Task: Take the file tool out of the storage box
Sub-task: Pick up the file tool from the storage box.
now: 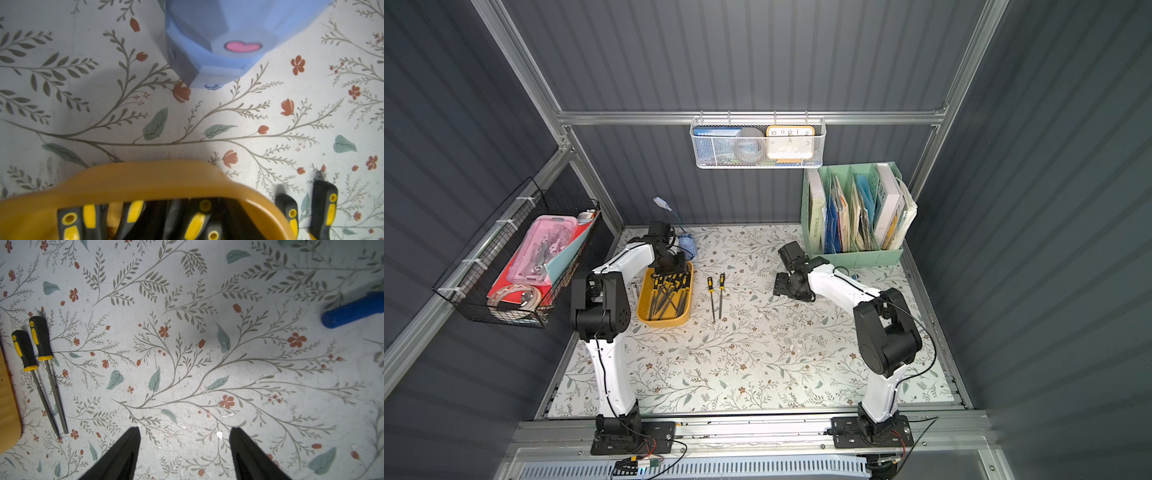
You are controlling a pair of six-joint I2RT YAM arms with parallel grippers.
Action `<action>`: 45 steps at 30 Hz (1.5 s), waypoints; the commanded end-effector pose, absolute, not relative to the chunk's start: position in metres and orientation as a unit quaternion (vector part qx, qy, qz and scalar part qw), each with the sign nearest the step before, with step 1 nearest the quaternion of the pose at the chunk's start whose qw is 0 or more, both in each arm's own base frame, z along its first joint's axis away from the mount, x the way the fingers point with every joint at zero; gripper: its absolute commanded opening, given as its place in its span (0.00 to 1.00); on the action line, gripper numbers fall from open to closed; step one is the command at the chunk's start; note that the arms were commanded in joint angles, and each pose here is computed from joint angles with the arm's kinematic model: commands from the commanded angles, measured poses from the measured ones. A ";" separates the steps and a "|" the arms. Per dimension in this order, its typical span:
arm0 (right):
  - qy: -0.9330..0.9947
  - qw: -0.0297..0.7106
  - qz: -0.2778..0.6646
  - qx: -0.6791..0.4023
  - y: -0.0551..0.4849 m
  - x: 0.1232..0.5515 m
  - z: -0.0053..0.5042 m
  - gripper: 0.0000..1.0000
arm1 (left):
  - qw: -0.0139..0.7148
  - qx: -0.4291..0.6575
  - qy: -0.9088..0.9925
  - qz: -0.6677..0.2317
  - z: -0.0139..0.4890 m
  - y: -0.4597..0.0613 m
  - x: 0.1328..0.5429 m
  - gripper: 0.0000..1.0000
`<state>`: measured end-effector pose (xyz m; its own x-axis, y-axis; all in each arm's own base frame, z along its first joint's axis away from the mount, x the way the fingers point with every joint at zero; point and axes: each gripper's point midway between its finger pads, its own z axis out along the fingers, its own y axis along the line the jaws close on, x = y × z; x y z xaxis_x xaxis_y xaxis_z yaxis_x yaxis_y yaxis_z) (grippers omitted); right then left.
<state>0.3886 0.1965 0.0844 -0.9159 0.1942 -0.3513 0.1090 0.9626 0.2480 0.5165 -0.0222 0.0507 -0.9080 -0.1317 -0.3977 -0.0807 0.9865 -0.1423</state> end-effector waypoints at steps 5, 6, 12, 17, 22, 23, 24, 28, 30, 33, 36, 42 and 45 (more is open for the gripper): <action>0.974 0.187 0.101 0.082 0.194 0.390 0.082 0.74 | 0.189 -0.052 0.979 -0.051 0.033 -0.019 0.513 0.32; 0.974 0.187 0.101 0.083 0.194 0.390 0.082 0.73 | 0.190 -0.052 0.979 -0.048 0.034 -0.019 0.514 0.30; 0.974 0.186 0.103 0.082 0.195 0.390 0.082 0.73 | 0.193 -0.053 0.979 -0.037 0.039 -0.014 0.515 0.17; 0.973 0.189 0.105 0.084 0.196 0.393 0.084 0.73 | 0.218 -0.068 0.973 -0.024 0.063 -0.008 0.523 0.07; 0.972 0.191 0.107 0.083 0.198 0.394 0.086 0.73 | 0.252 -0.108 0.962 -0.002 0.107 0.004 0.532 0.00; 0.972 0.192 0.107 0.083 0.198 0.394 0.087 0.73 | 0.261 -0.108 0.959 -0.008 0.116 0.002 0.534 0.00; 0.972 0.193 0.106 0.083 0.197 0.394 0.088 0.73 | 0.272 -0.107 0.956 -0.012 0.127 0.001 0.538 0.00; 0.971 0.195 0.104 0.086 0.195 0.393 0.088 0.74 | 0.271 -0.106 0.955 -0.051 0.141 -0.018 0.542 0.00; 0.971 0.196 0.102 0.089 0.194 0.392 0.086 0.73 | 0.280 -0.098 0.953 -0.065 0.150 -0.039 0.543 0.00; 0.972 0.195 0.102 0.088 0.193 0.390 0.087 0.73 | 0.296 -0.098 0.945 -0.100 0.166 -0.069 0.547 0.00; 0.971 0.199 0.098 0.090 0.190 0.388 0.088 0.73 | 0.312 -0.099 0.932 -0.155 0.181 -0.107 0.551 0.00; 0.972 0.198 0.093 0.087 0.186 0.385 0.087 0.73 | 0.312 -0.102 0.921 -0.211 0.170 -0.167 0.550 0.00; 0.972 0.199 0.091 0.086 0.185 0.384 0.088 0.73 | 0.307 -0.104 0.924 -0.202 0.154 -0.178 0.548 0.00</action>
